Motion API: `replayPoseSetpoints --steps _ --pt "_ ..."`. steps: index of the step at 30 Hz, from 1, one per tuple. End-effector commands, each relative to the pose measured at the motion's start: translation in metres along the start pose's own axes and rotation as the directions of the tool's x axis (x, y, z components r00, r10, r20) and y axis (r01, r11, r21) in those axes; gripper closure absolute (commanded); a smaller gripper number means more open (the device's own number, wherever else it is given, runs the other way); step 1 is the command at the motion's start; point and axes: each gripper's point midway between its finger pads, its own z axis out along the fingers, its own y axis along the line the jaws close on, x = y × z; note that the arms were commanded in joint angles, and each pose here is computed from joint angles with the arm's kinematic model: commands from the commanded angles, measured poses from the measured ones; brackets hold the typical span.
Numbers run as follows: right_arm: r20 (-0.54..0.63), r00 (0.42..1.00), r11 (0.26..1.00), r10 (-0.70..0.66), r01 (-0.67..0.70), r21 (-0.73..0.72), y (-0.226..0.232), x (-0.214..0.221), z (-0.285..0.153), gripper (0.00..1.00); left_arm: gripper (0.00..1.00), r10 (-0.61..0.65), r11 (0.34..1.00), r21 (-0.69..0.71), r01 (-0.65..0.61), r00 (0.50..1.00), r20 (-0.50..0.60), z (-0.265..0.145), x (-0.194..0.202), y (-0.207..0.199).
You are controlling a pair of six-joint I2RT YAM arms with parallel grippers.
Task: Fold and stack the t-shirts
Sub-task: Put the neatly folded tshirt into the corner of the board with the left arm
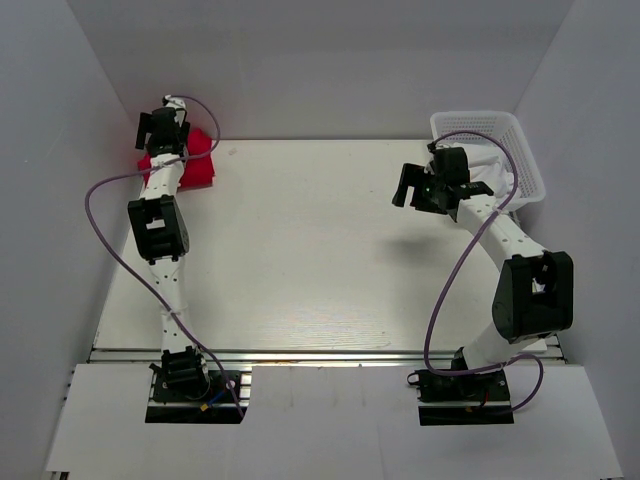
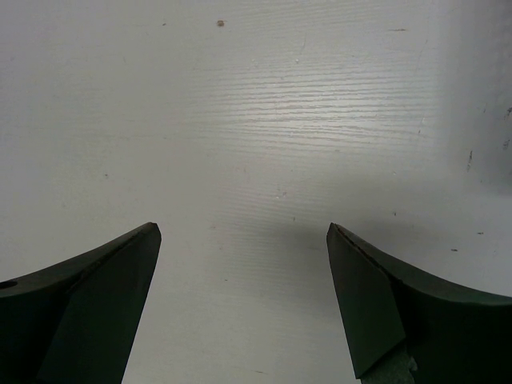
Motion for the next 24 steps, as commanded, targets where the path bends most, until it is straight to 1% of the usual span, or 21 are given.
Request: replayPoseSetpoints --steps 1,4,5,6,7,8,9,10,12,13,14,15,16,17,18,19,20,21,22,23,24 --pt "0.082 0.996 0.999 -0.020 0.023 -0.037 0.011 -0.021 -0.019 0.10 0.00 -0.058 0.997 -0.051 0.065 0.990 0.129 -0.035 -0.069 0.034" --pt "0.103 0.994 0.999 -0.019 0.023 -0.045 0.011 -0.020 -0.025 0.10 0.00 -0.138 0.990 0.014 0.138 0.982 0.131 -0.050 -0.081 0.034" --pt "0.101 0.995 0.999 -0.017 0.022 -0.049 0.011 -0.017 -0.025 0.10 0.00 -0.201 0.979 0.074 0.192 0.967 0.157 -0.062 -0.096 0.034" --pt "0.102 0.995 0.998 -0.017 0.022 -0.050 0.010 -0.014 -0.025 0.10 0.00 -0.222 0.972 0.117 0.206 0.965 0.141 -0.071 -0.099 0.032" --pt "0.121 0.993 0.998 -0.014 0.022 -0.059 0.012 -0.016 -0.031 0.10 0.00 -0.246 0.954 0.212 0.211 0.957 0.155 -0.083 -0.110 0.017" --pt "0.126 0.992 0.998 -0.008 0.017 -0.068 0.013 -0.016 -0.031 0.10 0.00 -0.291 0.932 0.261 0.251 0.948 0.127 -0.089 -0.107 0.008" --pt "0.129 0.992 0.997 -0.003 0.013 -0.080 0.015 -0.014 -0.033 0.10 0.00 -0.328 0.914 0.295 0.280 0.936 0.130 -0.109 -0.119 0.016" --pt "0.141 0.990 0.995 -0.001 0.016 -0.101 0.018 -0.013 -0.034 0.10 0.00 -0.346 0.876 0.395 0.278 0.931 0.111 -0.121 -0.119 -0.008" --pt "0.150 0.989 0.990 0.008 0.013 -0.139 0.024 -0.013 -0.039 0.10 0.00 -0.411 0.802 0.505 0.319 0.908 0.079 -0.151 -0.132 -0.033" --pt "0.128 0.992 0.989 0.008 0.011 -0.147 0.023 -0.001 -0.035 0.10 0.00 -0.414 0.749 0.587 0.307 0.909 0.053 -0.168 -0.131 -0.054" --pt "0.157 0.988 0.985 0.010 0.017 -0.172 0.028 -0.006 -0.042 0.10 0.00 -0.448 0.701 0.638 0.319 0.893 0.046 -0.198 -0.148 -0.067" --pt "0.161 0.987 0.983 0.015 0.015 -0.181 0.029 -0.005 -0.044 0.10 0.00 -0.453 0.673 0.666 0.322 0.891 0.027 -0.214 -0.150 -0.079" --pt "0.143 0.990 0.984 0.018 0.008 -0.179 0.026 0.007 -0.041 0.10 0.00 -0.435 0.644 0.693 0.326 0.900 -0.019 -0.227 -0.135 -0.102" --pt "0.172 0.985 0.981 0.017 0.017 -0.193 0.029 0.003 -0.050 0.10 0.00 -0.441 0.608 0.736 0.296 0.898 0.004 -0.266 -0.151 -0.118" --pt "0.168 0.986 0.982 0.016 0.016 -0.188 0.027 0.010 -0.050 0.10 0.00 -0.441 0.589 0.753 0.293 0.898 -0.005 -0.285 -0.149 -0.131" --pt "0.174 0.985 0.984 0.019 0.013 -0.180 0.024 0.012 -0.051 0.10 0.00 -0.397 0.591 0.750 0.297 0.916 -0.049 -0.297 -0.121 -0.154" --pt "0.170 0.985 0.984 0.023 0.007 -0.176 0.021 0.024 -0.055 0.10 0.00 -0.388 0.587 0.761 0.277 0.921 -0.036 -0.315 -0.117 -0.165" --pt "0.203 0.979 0.984 0.021 0.016 -0.178 0.021 0.020 -0.061 0.10 0.00 -0.365 0.555 0.793 0.252 0.930 -0.041 -0.350 -0.112 -0.190" --pt "0.233 0.972 0.983 0.018 0.026 -0.184 0.023 0.018 -0.070 0.10 0.00 -0.348 0.539 0.799 0.268 0.934 -0.079 -0.373 -0.087 -0.194" --pt "0.204 0.979 0.983 0.024 0.014 -0.182 0.017 0.038 -0.066 0.10 0.00 -0.359 0.515 0.815 0.267 0.930 -0.077 -0.391 -0.082 -0.198" --pt "0.250 0.968 0.980 0.027 0.023 -0.198 0.020 0.032 -0.074 0.10 0.00 -0.316 0.498 0.814 0.298 0.937 -0.149 -0.412 -0.039 -0.217"
